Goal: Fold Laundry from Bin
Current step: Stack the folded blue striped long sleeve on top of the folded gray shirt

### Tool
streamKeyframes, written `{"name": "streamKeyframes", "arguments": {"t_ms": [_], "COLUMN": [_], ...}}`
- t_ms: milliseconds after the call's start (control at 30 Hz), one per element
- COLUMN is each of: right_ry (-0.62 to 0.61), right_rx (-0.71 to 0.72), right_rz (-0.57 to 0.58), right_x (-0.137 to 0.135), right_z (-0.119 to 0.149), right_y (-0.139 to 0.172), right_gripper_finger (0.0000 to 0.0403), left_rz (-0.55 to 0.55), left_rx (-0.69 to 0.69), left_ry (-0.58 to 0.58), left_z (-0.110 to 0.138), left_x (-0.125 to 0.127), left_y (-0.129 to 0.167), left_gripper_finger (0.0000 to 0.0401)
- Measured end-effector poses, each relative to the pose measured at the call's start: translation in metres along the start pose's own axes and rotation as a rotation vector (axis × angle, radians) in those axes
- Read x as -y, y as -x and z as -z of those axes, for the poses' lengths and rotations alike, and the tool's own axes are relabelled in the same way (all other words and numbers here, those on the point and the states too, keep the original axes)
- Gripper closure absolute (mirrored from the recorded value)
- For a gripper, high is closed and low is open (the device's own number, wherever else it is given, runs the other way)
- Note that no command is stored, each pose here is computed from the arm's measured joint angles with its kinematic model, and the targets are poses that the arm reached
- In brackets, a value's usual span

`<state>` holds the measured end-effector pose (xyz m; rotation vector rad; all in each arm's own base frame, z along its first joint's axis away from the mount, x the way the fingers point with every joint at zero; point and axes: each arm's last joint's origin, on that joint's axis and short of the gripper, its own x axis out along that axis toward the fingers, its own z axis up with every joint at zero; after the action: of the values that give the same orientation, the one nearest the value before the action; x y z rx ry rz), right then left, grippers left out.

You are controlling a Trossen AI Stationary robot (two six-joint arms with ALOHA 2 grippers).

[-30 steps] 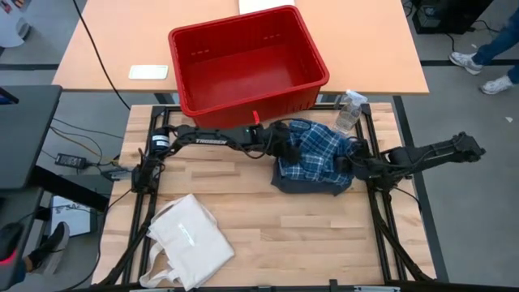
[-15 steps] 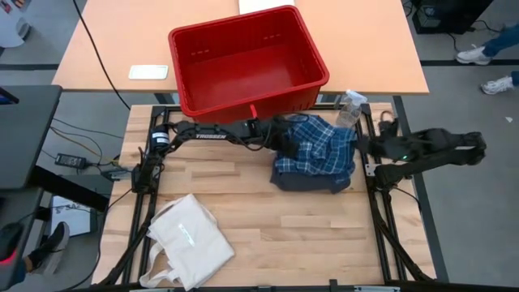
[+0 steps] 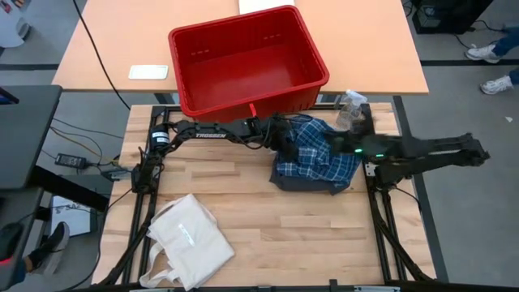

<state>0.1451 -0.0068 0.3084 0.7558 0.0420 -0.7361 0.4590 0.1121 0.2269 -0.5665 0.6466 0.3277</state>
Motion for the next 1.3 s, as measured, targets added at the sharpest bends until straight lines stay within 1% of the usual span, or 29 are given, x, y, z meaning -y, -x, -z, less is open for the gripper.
{"name": "streamKeyframes", "arguments": {"t_ms": [33, 100, 167, 233, 300, 333, 400, 467, 567, 700, 767, 867, 1000, 1067, 1133, 1167, 1233, 1300], "right_ry": [0.007, 0.031, 0.069, 0.121, 0.158, 0.172, 0.208, 0.237, 0.198, 0.195, 0.193, 0.212, 0.294, 0.327, 0.333, 0.325, 0.293, 0.263], "right_rx": [0.002, -0.002, -0.019, -0.062, -0.093, -0.104, -0.122, -0.144, -0.136, -0.154, -0.172, -0.224, -0.282, -0.300, -0.294, -0.281, -0.239, -0.199], "right_rz": [0.017, 0.004, -0.009, 0.015, 0.051, 0.059, 0.066, 0.073, 0.045, 0.007, -0.017, -0.028, -0.065, -0.103, -0.166, -0.201, -0.262, -0.307], "right_x": [0.001, 0.001, 0.002, 0.009, 0.016, 0.019, 0.027, 0.038, 0.051, 0.069, 0.074, 0.082, 0.086, 0.085, 0.082, 0.079, 0.073, 0.069], "right_z": [0.009, 0.021, 0.032, 0.046, 0.058, 0.063, 0.074, 0.087, 0.100, 0.115, 0.120, 0.126, 0.130, 0.130, 0.127, 0.124, 0.118, 0.111], "right_y": [-0.011, -0.030, -0.045, -0.057, -0.065, -0.067, -0.071, -0.075, -0.077, -0.078, -0.078, -0.078, -0.079, -0.079, -0.078, -0.077, -0.074, -0.070], "right_gripper_finger": [0.0258, 0.0274, 0.0295, 0.0319, 0.0344, 0.0356, 0.0383, 0.0395, 0.0393, 0.0398, 0.0398, 0.0398, 0.0398, 0.0395, 0.0386, 0.0379, 0.0361, 0.0341], "left_rz": [0.002, 0.029, 0.051, 0.072, 0.081, 0.074, 0.080, 0.078, 0.087, 0.078, 0.065, 0.076, 0.094, 0.102, 0.113, 0.141, 0.235, 0.314], "left_rx": [-0.001, -0.012, -0.019, -0.037, -0.035, -0.050, -0.028, -0.014, 0.024, 0.090, 0.118, 0.157, 0.234, 0.265, 0.311, 0.323, 0.318, 0.283], "left_ry": [-0.007, -0.027, -0.041, -0.045, -0.046, -0.045, -0.070, -0.103, -0.105, -0.133, -0.136, -0.139, -0.185, -0.210, -0.242, -0.258, -0.278, -0.242], "left_z": [0.000, -0.001, -0.001, -0.002, -0.005, -0.005, -0.011, -0.015, -0.024, -0.032, -0.035, -0.039, -0.047, -0.050, -0.054, -0.056, -0.059, -0.060], "left_x": [0.000, 0.000, 0.001, 0.003, 0.007, 0.007, 0.010, 0.012, 0.014, 0.019, 0.020, 0.021, 0.021, 0.022, 0.022, 0.023, 0.023, 0.021], "left_y": [0.000, 0.001, 0.002, 0.008, 0.018, 0.024, 0.037, 0.046, 0.064, 0.083, 0.087, 0.088, 0.089, 0.089, 0.090, 0.091, 0.094, 0.095], "left_gripper_finger": [0.0363, 0.0349, 0.0323, 0.0292, 0.0258, 0.0241, 0.0212, 0.0189, 0.0169, 0.0164, 0.0164, 0.0164, 0.0164, 0.0164, 0.0164, 0.0164, 0.0164, 0.0164]}}
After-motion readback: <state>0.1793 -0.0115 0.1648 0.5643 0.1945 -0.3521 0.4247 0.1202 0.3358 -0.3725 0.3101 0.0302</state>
